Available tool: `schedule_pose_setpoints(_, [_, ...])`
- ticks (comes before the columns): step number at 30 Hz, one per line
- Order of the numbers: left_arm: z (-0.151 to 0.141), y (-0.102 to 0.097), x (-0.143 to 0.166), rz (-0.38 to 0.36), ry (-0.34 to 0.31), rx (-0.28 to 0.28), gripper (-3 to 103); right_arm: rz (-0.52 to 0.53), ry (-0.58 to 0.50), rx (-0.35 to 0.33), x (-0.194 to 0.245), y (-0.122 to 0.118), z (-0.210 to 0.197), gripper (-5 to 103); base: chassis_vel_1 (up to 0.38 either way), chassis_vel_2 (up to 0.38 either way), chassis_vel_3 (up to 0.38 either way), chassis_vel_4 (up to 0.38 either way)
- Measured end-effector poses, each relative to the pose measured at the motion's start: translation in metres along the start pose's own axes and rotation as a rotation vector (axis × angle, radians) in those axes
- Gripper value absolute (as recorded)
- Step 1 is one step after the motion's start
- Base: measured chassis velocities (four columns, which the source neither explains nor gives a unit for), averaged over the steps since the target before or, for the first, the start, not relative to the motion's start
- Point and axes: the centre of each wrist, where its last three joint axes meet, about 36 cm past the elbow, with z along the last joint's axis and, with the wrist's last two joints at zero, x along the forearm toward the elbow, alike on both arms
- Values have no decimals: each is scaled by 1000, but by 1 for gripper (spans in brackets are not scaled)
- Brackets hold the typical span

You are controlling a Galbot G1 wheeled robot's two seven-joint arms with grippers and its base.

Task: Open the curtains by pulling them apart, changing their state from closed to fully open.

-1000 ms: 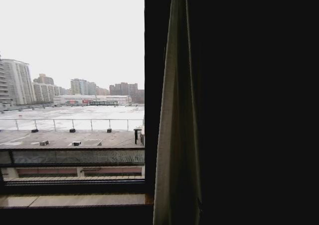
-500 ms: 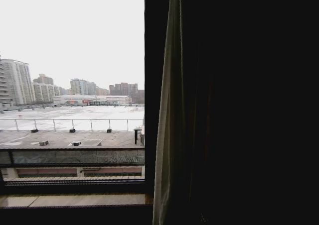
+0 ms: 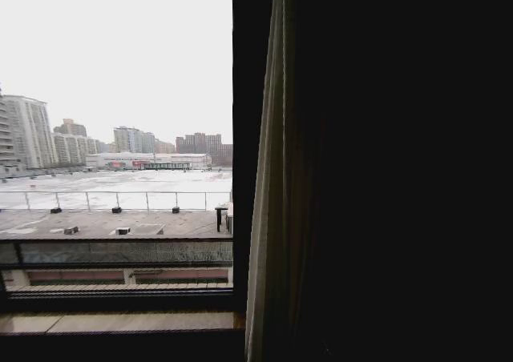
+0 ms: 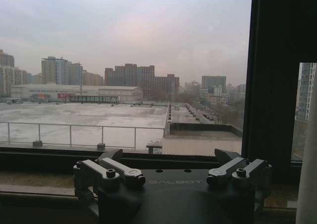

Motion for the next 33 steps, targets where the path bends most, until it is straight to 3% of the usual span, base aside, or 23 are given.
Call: schedule_pose_setpoints(33, [2, 1, 0, 1, 8, -6, 100, -15, -9, 44, 4, 2, 3, 100, 83, 81, -83, -87])
